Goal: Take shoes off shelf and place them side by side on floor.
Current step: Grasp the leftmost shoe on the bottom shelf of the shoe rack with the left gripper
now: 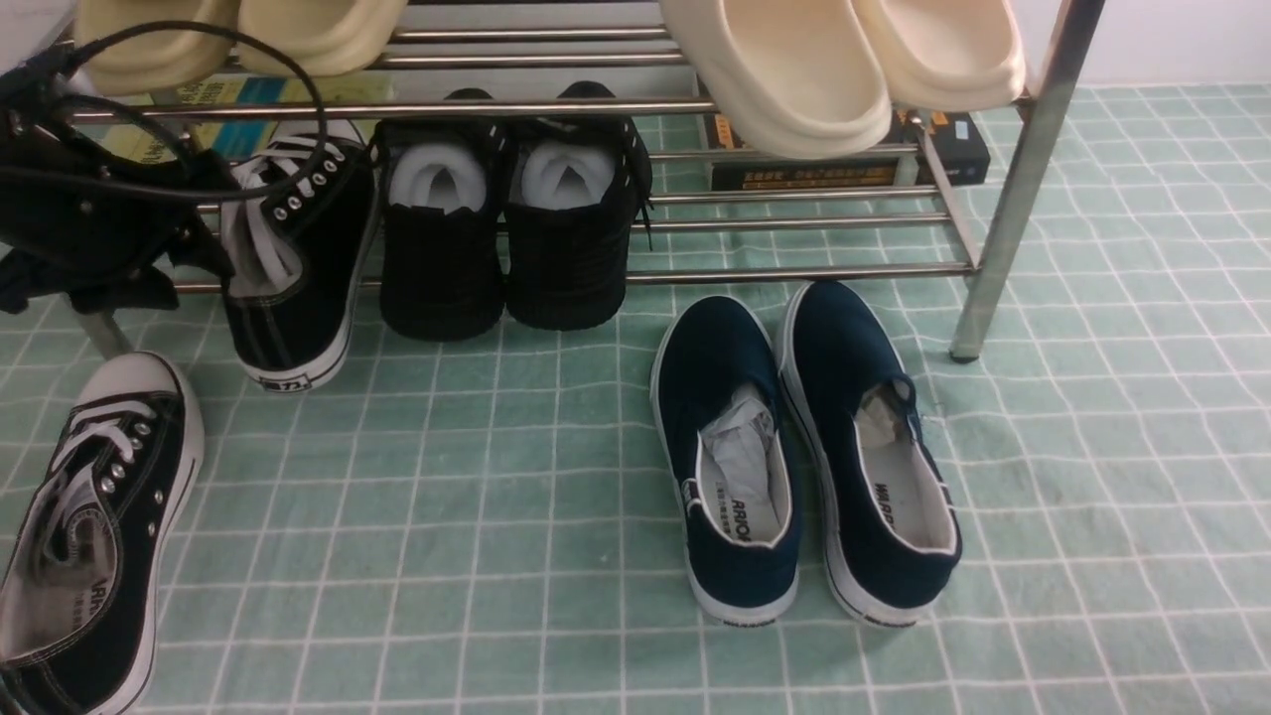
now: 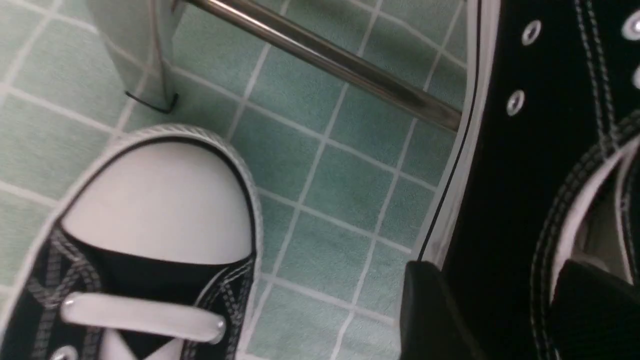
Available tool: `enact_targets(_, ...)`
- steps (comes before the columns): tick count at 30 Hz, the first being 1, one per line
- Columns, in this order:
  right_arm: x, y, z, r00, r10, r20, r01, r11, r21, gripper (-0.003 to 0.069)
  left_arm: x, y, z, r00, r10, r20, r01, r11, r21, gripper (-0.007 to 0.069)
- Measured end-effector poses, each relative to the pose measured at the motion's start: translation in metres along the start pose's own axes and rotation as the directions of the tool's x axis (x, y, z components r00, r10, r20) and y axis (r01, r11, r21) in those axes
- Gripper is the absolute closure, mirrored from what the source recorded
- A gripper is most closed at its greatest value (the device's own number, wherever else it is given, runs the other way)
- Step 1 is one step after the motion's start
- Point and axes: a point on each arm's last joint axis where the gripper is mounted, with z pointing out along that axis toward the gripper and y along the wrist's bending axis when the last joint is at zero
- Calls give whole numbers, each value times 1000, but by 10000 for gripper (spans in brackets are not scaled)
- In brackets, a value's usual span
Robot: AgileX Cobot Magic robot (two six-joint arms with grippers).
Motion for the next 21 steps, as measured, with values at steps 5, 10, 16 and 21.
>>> enact_targets(5,0,0,0,1000,0,0,0,1000,0,419,2,2,16,1000,-9,-27,9,1000,8,270)
enact_targets(10,0,0,0,1000,0,0,0,1000,0,419,2,2,15,1000,-5,-26,5,1000,10,270)
enact_targets(16,0,0,0,1000,0,0,0,1000,0,419,0,3,19,1000,-7,-2,7,1000,11,271)
enact_targets(21,0,0,0,1000,0,0,0,1000,0,419,-2,5,31,999,-27,24,27,1000,16,305)
